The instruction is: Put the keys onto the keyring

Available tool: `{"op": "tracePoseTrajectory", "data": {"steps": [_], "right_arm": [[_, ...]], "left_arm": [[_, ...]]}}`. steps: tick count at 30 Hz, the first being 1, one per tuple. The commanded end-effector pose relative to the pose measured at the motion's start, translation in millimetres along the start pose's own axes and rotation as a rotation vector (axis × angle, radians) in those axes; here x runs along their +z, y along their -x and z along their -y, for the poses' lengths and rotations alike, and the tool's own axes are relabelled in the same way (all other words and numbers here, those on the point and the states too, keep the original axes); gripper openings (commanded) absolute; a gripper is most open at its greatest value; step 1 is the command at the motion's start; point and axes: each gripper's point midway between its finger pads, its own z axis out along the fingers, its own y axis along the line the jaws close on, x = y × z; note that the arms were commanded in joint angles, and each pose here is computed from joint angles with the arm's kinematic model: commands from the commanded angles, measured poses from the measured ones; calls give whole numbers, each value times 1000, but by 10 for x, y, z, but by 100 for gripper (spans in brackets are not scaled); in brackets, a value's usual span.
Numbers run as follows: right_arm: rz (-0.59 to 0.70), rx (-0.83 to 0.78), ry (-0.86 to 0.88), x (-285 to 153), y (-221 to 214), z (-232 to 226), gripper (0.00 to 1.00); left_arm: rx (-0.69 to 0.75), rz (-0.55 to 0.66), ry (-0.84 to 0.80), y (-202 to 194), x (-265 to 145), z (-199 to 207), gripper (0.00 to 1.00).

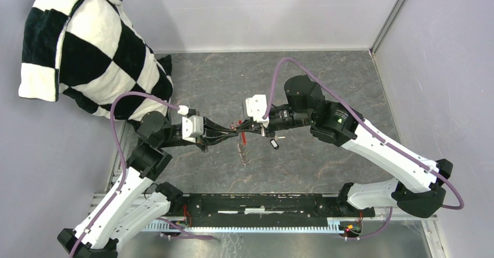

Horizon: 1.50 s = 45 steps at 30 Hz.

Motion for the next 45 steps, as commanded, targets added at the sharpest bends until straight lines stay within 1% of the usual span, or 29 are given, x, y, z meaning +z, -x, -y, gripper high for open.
{"op": "tracePoseTrajectory", "data": {"steps": [1,2,4,5,6,8,13,17,19,21,22,24,26,28,29,31,34,37,45], "right_arm": [[22,-8,-63,-39,103,111,0],[19,-5,-71,-54,101,122,0],[15,-2,-76,-77,106,123,0],[13,1,-77,-82,103,119,0],[9,6,-78,-86,94,117,0],[-1,16,-72,-85,67,101,0],[-24,41,-49,-85,5,50,0],[-35,55,-4,-62,-3,-14,0],[-35,65,9,-36,-5,-24,0],[-31,73,28,-5,-8,-43,0],[-28,77,35,14,-2,-49,0],[-23,82,42,34,0,-52,0],[-17,81,44,47,9,-47,0],[-12,81,50,51,17,-57,0],[-10,80,55,50,20,-64,0],[-11,81,66,55,6,-85,0],[-14,81,82,59,-22,-123,0],[-17,84,94,74,-46,-145,0],[-5,87,68,95,-45,-99,0]], "left_arm": [[55,14,-45,206,-7,63,15],[44,-14,-47,141,-21,75,23],[55,-68,-54,23,-60,99,32],[56,-89,-56,-21,-83,115,41],[64,-109,-56,-60,-107,129,47],[77,-152,-63,-151,-169,178,53],[134,-238,-16,-283,-325,187,53],[217,-274,83,-264,-408,20,46],[253,-248,138,-177,-403,-89,45],[249,-201,194,-90,-376,-184,48],[221,-175,209,-63,-354,-199,50],[181,-137,175,-41,-291,-148,54],[103,-118,84,-53,-215,-2,57],[47,-122,-20,-109,-171,156,65],[34,-127,-49,-137,-160,194,65],[41,-137,-62,-182,-153,195,63],[106,-152,-58,-226,-159,150,58],[133,-166,-42,-268,-161,100,52],[107,-170,-32,-330,-131,59,34]]}}
